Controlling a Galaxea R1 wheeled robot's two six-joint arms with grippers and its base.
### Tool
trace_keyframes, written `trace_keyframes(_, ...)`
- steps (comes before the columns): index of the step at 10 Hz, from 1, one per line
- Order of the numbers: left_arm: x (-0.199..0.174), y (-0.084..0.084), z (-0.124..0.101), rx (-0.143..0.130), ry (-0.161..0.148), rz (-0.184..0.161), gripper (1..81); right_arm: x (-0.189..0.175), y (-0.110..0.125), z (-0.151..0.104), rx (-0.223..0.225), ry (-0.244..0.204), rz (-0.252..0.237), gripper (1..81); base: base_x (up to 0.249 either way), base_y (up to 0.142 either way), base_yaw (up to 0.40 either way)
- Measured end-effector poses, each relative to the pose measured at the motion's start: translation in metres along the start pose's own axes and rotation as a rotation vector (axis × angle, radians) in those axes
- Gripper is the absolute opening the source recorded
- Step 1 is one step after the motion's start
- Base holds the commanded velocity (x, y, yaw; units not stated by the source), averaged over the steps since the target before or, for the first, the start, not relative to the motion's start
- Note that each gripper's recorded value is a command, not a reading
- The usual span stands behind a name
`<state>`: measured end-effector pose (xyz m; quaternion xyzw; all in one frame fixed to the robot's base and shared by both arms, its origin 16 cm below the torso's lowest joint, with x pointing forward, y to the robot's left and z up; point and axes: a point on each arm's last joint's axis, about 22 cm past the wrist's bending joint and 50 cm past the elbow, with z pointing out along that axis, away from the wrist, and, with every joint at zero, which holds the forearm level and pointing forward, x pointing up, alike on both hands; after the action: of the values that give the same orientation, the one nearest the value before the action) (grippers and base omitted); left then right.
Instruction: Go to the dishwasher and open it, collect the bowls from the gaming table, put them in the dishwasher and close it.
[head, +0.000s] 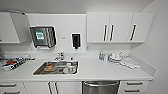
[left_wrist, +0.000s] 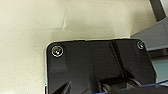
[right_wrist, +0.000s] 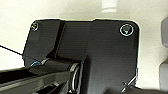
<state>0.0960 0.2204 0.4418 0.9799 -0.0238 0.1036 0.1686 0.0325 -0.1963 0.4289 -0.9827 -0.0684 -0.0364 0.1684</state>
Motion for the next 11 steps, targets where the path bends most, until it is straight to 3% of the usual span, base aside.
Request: trace_keyframes(11, -0.0018, -0.0001, -0.0002, 0.0, 0.0, -0.001, 81.1, 0.0019, 0.0002, -0.0001, 0.0, 0.002, -0.001, 81.1, 0.006, 0.0, 0.0)
